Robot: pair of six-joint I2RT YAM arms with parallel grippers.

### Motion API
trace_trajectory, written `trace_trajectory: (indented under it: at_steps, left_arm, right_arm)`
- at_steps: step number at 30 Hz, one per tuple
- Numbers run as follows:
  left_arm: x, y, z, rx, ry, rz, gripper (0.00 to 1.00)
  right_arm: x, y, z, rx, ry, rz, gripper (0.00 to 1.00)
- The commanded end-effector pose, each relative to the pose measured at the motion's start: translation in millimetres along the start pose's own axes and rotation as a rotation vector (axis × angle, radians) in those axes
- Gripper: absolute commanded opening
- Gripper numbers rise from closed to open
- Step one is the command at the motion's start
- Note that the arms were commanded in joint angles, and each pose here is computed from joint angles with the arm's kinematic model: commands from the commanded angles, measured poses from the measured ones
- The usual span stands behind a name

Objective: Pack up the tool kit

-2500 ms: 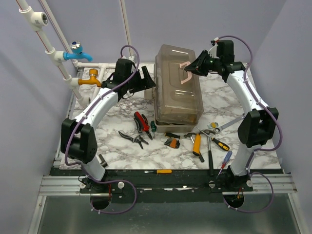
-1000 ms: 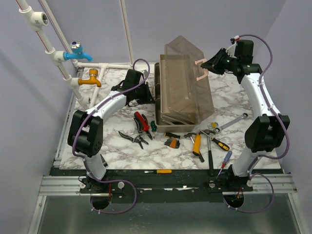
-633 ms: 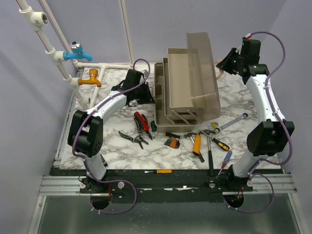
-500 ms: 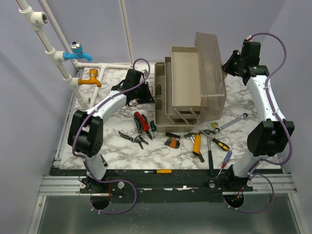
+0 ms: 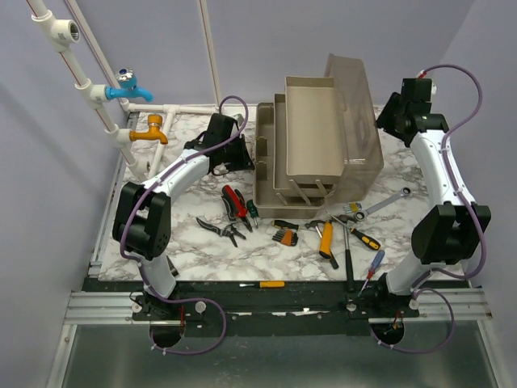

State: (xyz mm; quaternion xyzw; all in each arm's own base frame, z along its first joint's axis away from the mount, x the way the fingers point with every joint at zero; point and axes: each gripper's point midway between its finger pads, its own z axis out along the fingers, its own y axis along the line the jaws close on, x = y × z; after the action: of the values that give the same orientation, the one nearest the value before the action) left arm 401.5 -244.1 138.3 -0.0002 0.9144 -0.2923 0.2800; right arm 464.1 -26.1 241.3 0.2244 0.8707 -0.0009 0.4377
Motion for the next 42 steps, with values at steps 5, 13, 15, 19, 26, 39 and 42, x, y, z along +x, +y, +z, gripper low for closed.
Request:
trace_trajectory:
  at_steps: [5,13,15,19,26,39,42]
  left_arm:
    - [3,8,3,-0.034,0.016,0.018,0.00]
    - [-2,2,3,-0.010,0.011,0.018,0.00]
    - [-3,-1,2,-0.003,0.009,0.014,0.00]
    - [-4,-6,-2,0.021,-0.007,0.000,0.00]
    - [-3,-8,-4,0.037,-0.033,-0.029,0.00]
    - [-2,-21,6,0.139,-0.060,-0.118,0.00]
    - [-2,-26,10,0.179,-0.068,-0.145,0.00]
  right_arm:
    - [-19,-33,-44,0.127,-0.130,0.022,0.60]
    - [45,-72,-23,0.269,-0.048,0.010,0.59]
    - [67,-78,-12,0.276,-0.025,0.029,0.55]
    - [96,-91,13,0.249,-0.035,0.170,0.50]
    - [102,-126,41,0.096,0.032,0.444,0.48]
    - [87,-93,43,-0.208,0.092,0.494,0.43]
    - [77,-82,41,-0.262,0.081,0.483,0.44]
